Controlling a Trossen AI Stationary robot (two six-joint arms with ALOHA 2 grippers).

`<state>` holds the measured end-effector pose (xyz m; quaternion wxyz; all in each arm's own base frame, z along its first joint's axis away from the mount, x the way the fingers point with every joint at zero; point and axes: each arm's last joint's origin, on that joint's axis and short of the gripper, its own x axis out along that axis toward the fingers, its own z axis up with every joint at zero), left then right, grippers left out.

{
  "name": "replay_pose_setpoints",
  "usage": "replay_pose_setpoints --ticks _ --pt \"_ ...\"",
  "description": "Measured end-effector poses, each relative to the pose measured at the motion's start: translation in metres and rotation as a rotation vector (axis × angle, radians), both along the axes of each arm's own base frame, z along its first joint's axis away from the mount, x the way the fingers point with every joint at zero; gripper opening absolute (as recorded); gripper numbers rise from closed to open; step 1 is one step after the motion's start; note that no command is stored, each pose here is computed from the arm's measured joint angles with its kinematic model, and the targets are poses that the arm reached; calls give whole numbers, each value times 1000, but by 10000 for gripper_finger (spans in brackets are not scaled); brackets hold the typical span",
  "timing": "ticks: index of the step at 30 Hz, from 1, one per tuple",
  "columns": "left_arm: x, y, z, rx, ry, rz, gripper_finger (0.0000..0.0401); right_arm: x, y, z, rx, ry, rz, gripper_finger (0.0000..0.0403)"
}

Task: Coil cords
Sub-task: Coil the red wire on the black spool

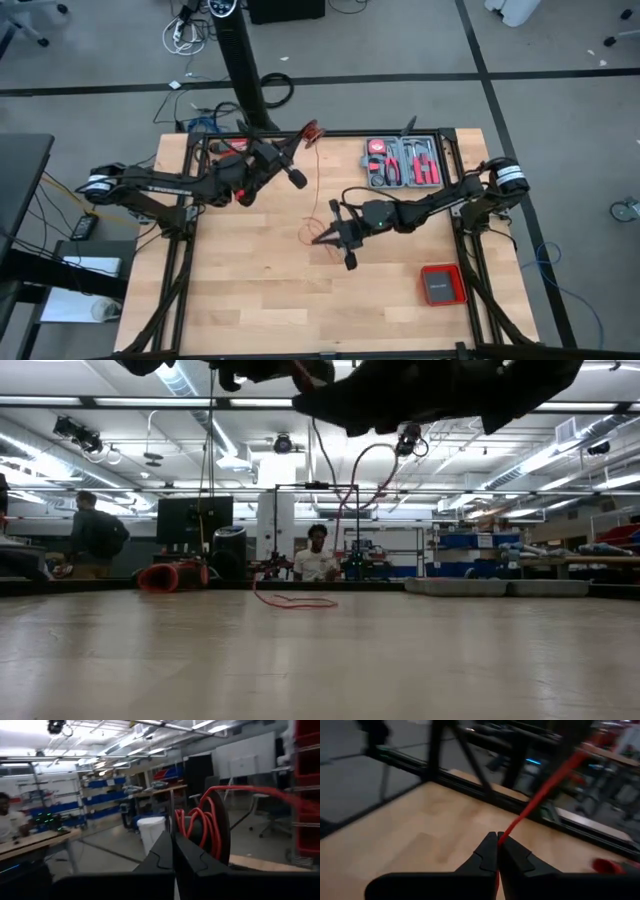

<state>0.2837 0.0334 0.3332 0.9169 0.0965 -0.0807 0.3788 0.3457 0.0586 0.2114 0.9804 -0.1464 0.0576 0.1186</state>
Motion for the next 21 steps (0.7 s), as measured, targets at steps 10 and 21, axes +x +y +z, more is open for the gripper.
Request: replay_pose_setpoints --ticks 10,21 --pt "10 -4 -3 58 -30 -176 0 -2 -23 -20 61 233 -108 83" --pt "9 -7 3 113 -81 -232 0 -32 -30 -9 49 466 -233 108"
